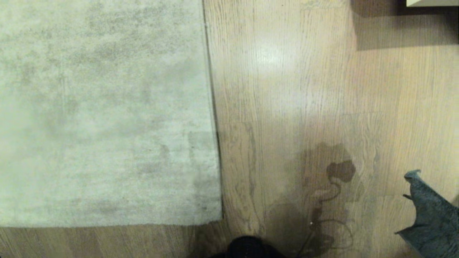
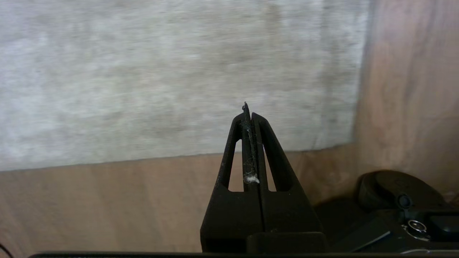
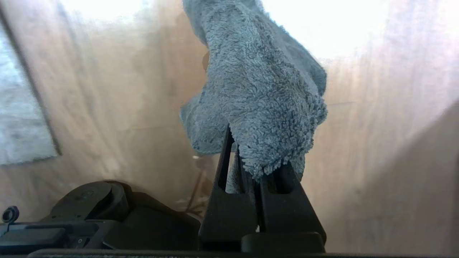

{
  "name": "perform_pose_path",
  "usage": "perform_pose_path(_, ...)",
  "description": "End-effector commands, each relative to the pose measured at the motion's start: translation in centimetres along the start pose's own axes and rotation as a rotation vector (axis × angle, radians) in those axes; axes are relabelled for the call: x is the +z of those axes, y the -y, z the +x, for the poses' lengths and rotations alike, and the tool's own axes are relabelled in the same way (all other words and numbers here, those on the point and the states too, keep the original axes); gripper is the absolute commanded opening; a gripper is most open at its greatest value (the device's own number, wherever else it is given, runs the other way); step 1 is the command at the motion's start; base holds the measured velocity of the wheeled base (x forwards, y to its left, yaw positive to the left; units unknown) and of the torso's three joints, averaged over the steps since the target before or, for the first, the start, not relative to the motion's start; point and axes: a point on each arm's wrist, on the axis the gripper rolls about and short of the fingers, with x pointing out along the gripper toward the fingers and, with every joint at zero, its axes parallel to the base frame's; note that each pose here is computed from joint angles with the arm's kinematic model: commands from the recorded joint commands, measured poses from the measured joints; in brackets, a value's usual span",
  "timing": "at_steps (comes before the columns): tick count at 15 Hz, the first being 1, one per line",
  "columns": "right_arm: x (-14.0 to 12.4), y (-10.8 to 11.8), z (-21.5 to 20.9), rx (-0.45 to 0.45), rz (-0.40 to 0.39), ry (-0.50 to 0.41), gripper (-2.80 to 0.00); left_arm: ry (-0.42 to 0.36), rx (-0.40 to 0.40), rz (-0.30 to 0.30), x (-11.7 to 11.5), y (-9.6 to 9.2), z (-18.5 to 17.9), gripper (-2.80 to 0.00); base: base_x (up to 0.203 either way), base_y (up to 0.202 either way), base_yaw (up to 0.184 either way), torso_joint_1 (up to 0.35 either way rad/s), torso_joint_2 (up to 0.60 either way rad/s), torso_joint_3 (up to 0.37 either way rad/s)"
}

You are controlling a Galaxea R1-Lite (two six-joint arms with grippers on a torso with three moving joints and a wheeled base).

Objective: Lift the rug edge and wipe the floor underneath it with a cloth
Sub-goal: Put down the rag

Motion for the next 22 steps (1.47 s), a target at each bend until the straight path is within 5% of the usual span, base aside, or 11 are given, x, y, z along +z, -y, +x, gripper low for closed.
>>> perform_pose_path(1,-0.01,0.0,0.01,0.001,0.0,-0.002,-2.8,-0.001,0.0,0.0,0.0,0.0,0.01,-2.8,0.0,-0.189,-0.001,0.002,0.0,0.0)
perform_pose_path(17,0.01,0.0,0.01,0.001,-0.001,-0.001,-2.8,-0.001,0.0,0.0,0.0,0.0,0.01,-2.8,0.0,-0.194,0.008,0.002,0.0,0.001)
perform_pose_path(22,0.01,0.0,0.01,0.001,-0.001,-0.001,-2.8,-0.001,0.0,0.0,0.0,0.0,0.01,-2.8,0.0,-0.047,0.0,0.001,0.0,0.001)
